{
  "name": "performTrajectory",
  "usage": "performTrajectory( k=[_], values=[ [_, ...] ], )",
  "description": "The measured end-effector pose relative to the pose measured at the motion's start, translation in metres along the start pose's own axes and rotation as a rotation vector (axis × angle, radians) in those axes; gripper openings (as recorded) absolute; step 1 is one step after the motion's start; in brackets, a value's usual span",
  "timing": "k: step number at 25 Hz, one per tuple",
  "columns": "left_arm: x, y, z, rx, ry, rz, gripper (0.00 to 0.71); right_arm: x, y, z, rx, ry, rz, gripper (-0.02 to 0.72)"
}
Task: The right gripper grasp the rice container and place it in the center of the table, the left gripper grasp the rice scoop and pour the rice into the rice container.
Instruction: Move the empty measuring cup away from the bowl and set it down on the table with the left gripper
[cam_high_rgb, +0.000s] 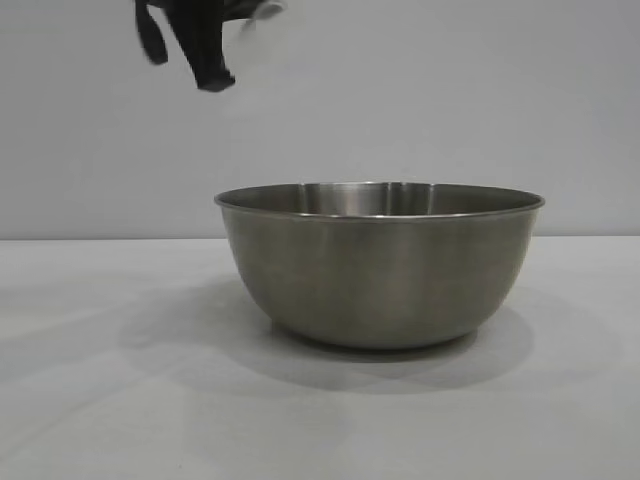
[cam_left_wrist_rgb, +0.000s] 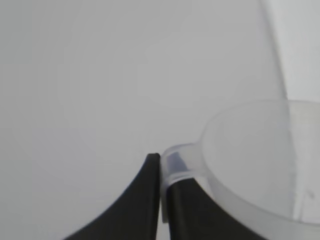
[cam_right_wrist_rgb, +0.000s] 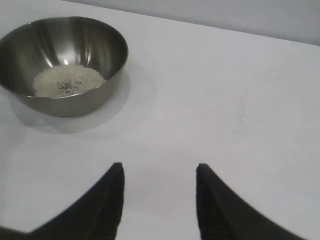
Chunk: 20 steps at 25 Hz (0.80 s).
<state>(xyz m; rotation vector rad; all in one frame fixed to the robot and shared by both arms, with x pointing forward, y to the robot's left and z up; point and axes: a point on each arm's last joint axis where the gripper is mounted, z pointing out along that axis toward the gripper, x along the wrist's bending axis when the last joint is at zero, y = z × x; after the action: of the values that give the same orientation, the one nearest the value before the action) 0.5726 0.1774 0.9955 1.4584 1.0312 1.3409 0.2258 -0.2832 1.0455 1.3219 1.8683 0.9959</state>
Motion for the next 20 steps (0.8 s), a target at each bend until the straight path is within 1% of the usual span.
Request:
performTrajectory(
  k=[1,2,4,7,10,15,17,20],
  values=[
    [0.000,-0.006,-0.003,0.015,-0.013,-0.025,0.000,0.000,0.000,0.000,0.000,0.000,0.000,0.319],
    [0.000,-0.011,-0.006,0.031,-0.019,-0.081,0.000,0.000,0.000,0.000,0.000,0.000,0.000,0.319],
    [0.006,-0.025,-0.012,0.075,-0.012,-0.184,0.000,0.000,0.000,0.000,0.000,0.000,0.000,0.319],
    [0.018,-0.045,-0.019,0.118,0.015,-0.220,0.000,0.000,0.000,0.000,0.000,0.000,0.000,0.319],
    [0.025,-0.062,-0.022,0.144,0.013,-0.243,0.000,0.000,0.000,0.000,0.000,0.000,0.000,0.319],
    [0.018,-0.079,-0.022,0.159,-0.054,-0.174,0.000,0.000,0.000,0.000,0.000,0.000,0.000,0.319],
    [0.015,-0.087,-0.021,0.175,-0.058,-0.164,0.000,0.000,0.000,0.000,0.000,0.000,0.000,0.319],
    [0.010,-0.106,-0.020,0.226,-0.064,-0.148,0.000,0.000,0.000,0.000,0.000,0.000,0.000,0.319]
  ],
)
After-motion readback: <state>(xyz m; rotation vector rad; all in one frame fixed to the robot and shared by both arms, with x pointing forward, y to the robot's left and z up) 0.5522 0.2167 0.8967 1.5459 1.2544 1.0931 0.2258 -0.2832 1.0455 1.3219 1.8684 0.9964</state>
